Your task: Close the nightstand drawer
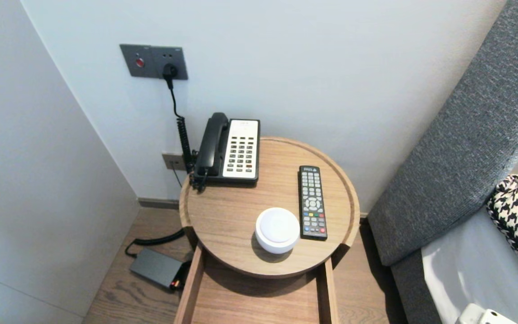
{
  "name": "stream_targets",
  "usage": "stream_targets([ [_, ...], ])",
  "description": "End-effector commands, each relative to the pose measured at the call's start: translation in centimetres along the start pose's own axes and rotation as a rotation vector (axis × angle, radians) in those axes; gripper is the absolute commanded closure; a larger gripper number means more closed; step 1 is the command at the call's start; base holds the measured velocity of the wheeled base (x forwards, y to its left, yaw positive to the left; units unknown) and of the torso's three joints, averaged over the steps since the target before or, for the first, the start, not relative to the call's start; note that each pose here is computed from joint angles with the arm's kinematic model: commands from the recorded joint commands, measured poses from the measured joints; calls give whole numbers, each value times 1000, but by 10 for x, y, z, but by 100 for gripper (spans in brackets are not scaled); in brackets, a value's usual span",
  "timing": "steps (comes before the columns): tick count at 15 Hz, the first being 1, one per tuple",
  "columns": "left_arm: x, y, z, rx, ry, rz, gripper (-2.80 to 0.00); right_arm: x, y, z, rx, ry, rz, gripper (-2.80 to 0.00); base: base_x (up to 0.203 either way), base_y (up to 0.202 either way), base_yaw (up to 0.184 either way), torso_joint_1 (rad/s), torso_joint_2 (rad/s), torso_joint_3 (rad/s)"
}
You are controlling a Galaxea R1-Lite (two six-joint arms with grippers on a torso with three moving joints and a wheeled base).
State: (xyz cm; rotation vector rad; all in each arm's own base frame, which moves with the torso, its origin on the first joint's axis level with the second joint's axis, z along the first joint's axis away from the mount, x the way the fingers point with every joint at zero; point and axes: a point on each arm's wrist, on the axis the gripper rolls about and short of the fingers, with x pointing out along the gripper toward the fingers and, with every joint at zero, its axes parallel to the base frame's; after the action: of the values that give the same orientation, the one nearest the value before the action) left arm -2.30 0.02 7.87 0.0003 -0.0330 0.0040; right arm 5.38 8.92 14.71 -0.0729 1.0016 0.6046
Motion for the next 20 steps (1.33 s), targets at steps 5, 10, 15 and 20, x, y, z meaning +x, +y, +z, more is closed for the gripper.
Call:
stream_targets([
  [5,1,0,-3,0,8,1,0,9,4,5,-16,-2,-67,0,0,0,0,0,0,0],
  [10,1,0,-3,0,8,1,0,37,25,13,-80,50,-54,0,0,0,0,0,0,0],
  [15,1,0,-3,0,8,1,0,60,41,11,-124,65,-20,0,0,0,0,0,0,0],
  [20,1,0,-3,0,8,1,0,81,47,13,-115,27,-22,0,0,0,0,0,0,0],
])
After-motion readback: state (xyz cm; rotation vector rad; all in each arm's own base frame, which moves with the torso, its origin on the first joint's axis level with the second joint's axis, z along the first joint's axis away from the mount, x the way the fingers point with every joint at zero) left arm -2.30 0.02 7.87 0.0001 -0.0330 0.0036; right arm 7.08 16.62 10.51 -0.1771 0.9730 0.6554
